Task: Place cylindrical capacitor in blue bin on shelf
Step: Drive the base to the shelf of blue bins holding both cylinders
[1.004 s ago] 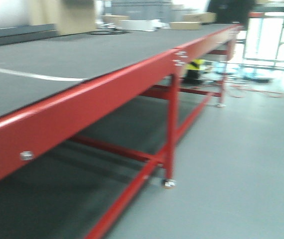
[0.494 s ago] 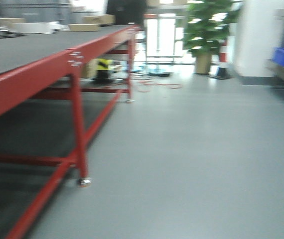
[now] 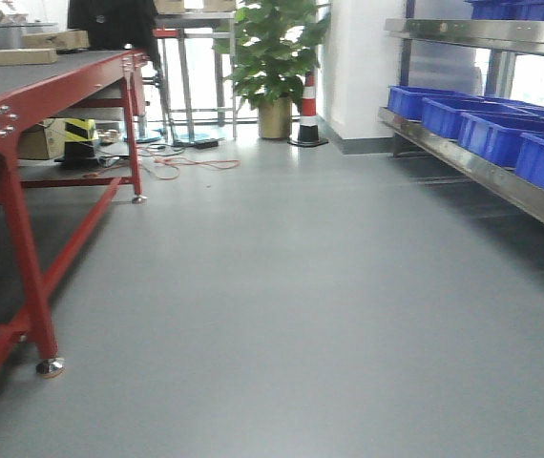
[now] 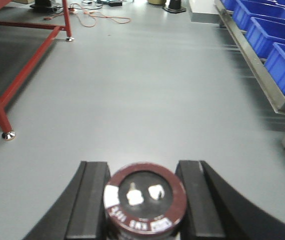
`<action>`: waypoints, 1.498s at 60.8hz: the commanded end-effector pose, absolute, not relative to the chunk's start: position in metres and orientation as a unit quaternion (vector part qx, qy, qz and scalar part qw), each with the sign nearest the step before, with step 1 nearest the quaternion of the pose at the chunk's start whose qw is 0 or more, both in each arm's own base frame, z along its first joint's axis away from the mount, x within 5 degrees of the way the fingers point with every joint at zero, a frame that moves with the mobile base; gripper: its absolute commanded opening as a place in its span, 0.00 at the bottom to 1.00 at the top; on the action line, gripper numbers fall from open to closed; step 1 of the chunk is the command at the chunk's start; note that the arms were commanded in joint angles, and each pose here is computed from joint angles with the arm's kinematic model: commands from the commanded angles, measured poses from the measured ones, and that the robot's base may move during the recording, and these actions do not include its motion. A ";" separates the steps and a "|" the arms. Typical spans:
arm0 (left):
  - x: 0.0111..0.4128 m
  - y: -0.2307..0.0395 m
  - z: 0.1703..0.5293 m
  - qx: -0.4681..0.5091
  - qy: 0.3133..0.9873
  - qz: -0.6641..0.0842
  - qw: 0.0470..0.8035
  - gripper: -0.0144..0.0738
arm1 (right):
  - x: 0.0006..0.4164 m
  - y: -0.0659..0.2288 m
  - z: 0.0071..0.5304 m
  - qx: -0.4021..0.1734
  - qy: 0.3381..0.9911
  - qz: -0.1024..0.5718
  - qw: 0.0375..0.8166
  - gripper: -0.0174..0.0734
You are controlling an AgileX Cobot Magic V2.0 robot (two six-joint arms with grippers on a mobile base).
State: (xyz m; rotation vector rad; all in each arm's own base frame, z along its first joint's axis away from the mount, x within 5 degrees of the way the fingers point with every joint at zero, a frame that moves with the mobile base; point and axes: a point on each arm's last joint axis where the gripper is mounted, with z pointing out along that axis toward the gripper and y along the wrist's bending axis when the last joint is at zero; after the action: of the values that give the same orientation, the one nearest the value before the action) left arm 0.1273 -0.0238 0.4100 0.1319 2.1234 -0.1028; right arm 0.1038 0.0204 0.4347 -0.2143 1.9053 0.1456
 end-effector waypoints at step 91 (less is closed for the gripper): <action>0.126 -0.025 0.416 0.058 0.862 -0.045 0.501 0.04 | 0.103 0.020 0.439 -0.093 0.803 0.059 0.585 0.16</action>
State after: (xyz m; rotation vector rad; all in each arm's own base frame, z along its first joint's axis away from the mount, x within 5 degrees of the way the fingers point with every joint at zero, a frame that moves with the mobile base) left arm 0.1268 -0.0238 0.4103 0.1336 2.1213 -0.1019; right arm 0.1032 0.0204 0.4350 -0.2142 1.9033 0.1455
